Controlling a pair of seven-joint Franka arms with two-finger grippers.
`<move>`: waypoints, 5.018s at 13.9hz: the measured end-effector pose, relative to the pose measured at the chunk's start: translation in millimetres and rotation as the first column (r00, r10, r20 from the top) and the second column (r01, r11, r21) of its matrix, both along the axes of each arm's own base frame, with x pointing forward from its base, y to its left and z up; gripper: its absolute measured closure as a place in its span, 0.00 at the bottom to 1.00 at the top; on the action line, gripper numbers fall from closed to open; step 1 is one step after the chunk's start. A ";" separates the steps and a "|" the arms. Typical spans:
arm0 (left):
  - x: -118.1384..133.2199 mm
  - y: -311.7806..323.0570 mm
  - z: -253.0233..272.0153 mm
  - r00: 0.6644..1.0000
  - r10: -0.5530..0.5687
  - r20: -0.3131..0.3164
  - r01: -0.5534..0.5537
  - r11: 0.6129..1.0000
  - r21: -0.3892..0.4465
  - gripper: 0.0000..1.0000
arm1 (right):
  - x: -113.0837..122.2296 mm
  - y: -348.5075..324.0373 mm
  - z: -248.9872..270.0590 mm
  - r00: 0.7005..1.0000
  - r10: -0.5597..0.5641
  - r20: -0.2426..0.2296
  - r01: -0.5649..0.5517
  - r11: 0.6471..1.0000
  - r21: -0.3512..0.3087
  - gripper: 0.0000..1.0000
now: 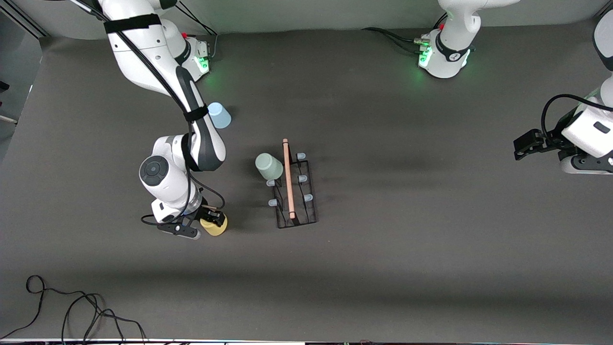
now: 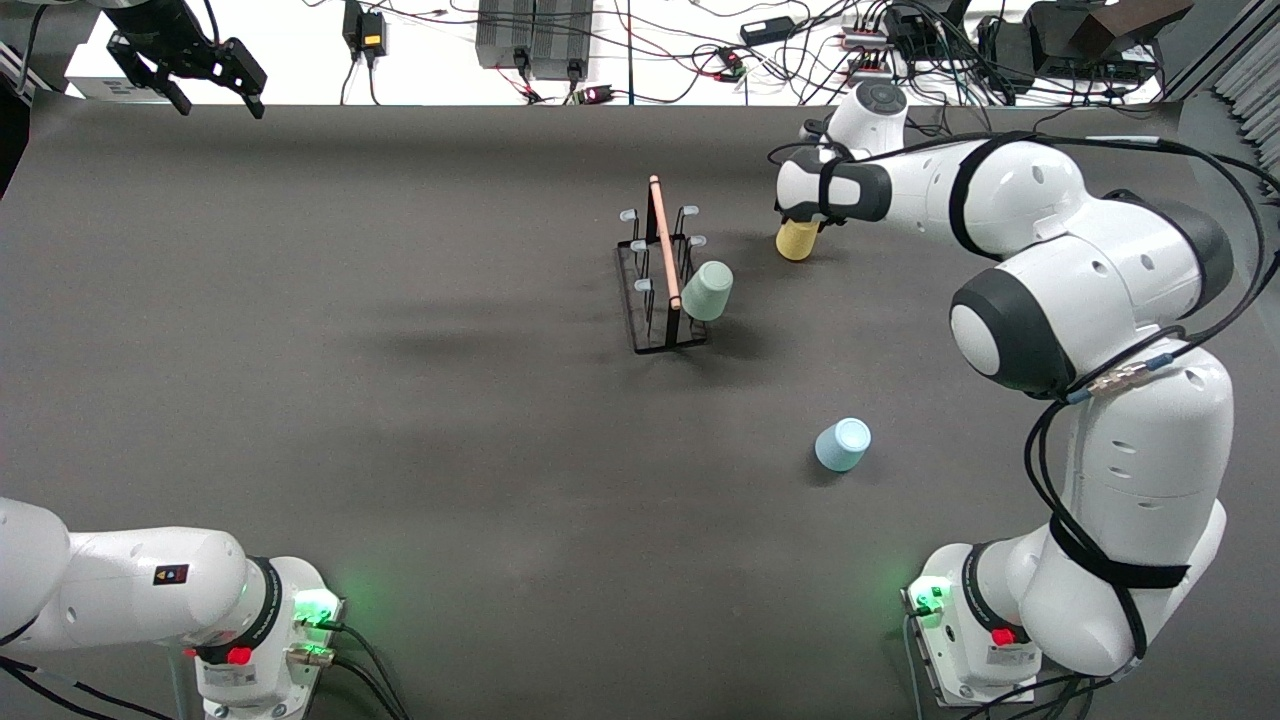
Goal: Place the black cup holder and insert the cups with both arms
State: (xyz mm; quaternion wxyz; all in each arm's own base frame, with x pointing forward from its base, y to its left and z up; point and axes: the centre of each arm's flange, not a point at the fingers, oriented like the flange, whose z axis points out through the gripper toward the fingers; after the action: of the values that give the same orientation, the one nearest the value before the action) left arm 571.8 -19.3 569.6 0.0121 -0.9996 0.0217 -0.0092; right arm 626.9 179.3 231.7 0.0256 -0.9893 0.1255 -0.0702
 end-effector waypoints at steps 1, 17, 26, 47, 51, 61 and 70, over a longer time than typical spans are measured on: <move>0.1 0.0 1.5 1.000 0.000 0.002 0.000 1.000 0.000 0.00 | 0.5 4.6 11.8 1.000 0.005 -0.009 -0.005 1.000 0.015 0.33; -0.1 -3.2 -0.7 1.000 -0.005 -0.014 0.005 1.000 0.000 0.00 | -32.9 183.9 130.3 0.959 -0.278 -0.055 0.283 0.947 0.153 0.33; -0.2 -3.2 -0.9 1.000 -0.005 -0.015 0.005 1.000 0.000 0.00 | -10.9 152.7 151.6 0.959 -0.270 -0.089 0.274 0.961 0.028 0.00; -0.5 -4.7 -1.3 1.000 -0.008 -0.017 0.008 1.000 0.000 0.00 | -35.2 -140.2 370.5 0.944 0.123 -0.306 -0.142 0.989 -0.040 0.00; -0.6 -4.7 -1.4 1.000 -0.008 -0.018 0.008 1.000 0.000 0.00 | -34.5 -135.4 367.5 0.941 0.130 -0.313 -0.152 0.987 -0.047 0.00; -0.8 -4.6 -1.5 1.000 -0.008 -0.020 0.008 1.000 0.000 0.00 | -33.1 -169.1 362.1 0.920 0.188 -0.345 -0.220 0.974 -0.055 0.00; -0.7 -4.8 -1.2 1.000 -0.009 -0.019 0.009 1.000 0.000 0.00 | -78.9 -203.0 355.8 0.957 0.180 -0.228 -0.198 0.978 -0.060 0.00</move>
State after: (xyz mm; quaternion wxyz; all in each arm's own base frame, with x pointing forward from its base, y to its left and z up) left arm 571.1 -24.1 568.4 0.0118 -0.9996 0.0264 0.0001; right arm 548.0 -23.7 587.5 -0.0228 -0.9986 0.0295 0.0379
